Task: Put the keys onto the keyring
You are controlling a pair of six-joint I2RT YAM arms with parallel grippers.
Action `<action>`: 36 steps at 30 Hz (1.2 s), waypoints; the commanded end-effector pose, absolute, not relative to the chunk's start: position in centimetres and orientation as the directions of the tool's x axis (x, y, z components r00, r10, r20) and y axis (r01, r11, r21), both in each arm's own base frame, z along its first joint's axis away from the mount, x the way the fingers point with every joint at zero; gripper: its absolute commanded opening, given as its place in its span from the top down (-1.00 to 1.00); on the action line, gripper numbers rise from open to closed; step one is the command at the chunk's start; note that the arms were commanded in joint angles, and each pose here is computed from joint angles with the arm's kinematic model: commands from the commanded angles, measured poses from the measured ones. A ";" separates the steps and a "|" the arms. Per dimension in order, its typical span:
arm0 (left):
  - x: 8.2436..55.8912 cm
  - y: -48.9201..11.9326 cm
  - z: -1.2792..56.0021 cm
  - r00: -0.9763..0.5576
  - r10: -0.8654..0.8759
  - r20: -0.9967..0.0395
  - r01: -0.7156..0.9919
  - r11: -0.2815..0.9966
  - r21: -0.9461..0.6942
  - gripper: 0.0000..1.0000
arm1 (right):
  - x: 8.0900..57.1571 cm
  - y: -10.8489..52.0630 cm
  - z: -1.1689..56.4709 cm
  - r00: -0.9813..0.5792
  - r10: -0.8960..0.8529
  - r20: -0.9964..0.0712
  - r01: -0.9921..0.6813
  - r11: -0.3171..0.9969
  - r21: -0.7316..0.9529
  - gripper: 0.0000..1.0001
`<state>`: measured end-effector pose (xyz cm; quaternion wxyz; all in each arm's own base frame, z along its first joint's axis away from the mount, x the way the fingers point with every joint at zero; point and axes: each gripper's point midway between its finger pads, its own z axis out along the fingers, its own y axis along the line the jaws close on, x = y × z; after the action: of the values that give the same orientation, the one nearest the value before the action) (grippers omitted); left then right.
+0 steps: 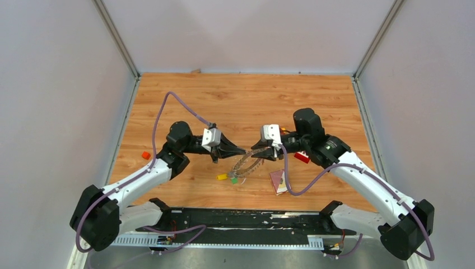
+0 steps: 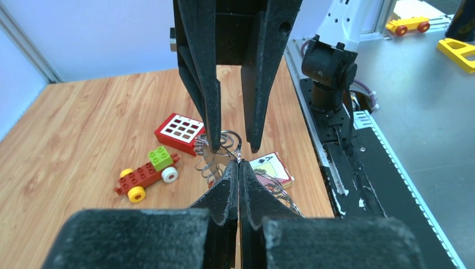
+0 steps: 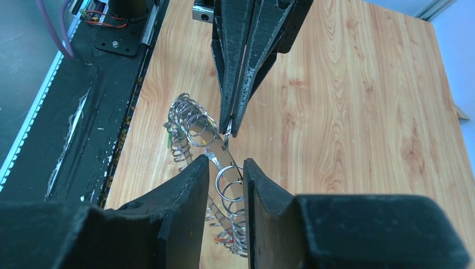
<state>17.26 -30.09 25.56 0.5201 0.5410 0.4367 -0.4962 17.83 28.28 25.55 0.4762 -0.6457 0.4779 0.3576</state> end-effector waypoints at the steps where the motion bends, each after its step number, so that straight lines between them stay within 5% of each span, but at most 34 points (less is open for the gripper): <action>1: 17.5 -30.1 28.4 0.171 -0.142 -0.975 0.983 -0.049 0.180 1.00 | 18.1 28.9 27.5 0.304 -0.226 -0.925 -0.953 -0.083 -0.293 0.43; 21: 18.2 -30.5 27.2 0.119 -0.159 -0.980 0.992 -0.015 0.123 1.00 | 18.0 29.7 27.2 0.291 -0.223 -0.930 -0.956 -0.094 -0.277 0.61; 27: 18.3 -30.5 27.2 0.125 -0.157 -0.980 0.992 -0.011 0.128 1.00 | 18.1 29.7 27.0 0.295 -0.230 -0.927 -0.955 -0.087 -0.282 0.98; 32: 18.4 -30.3 26.3 0.162 -0.121 -0.979 0.986 -0.006 0.164 1.00 | 18.8 29.5 27.0 0.306 -0.254 -0.918 -0.952 -0.055 -0.302 1.00; 36: 19.0 -30.2 25.8 0.234 -0.053 -0.971 0.972 -0.007 0.235 0.71 | 18.5 29.5 26.2 0.274 -0.295 -0.915 -0.962 -0.079 -0.262 1.00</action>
<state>18.31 -30.45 24.96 0.5395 0.5081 0.4454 -0.5023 18.43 29.08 25.14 0.4734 -0.6358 0.4937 0.3575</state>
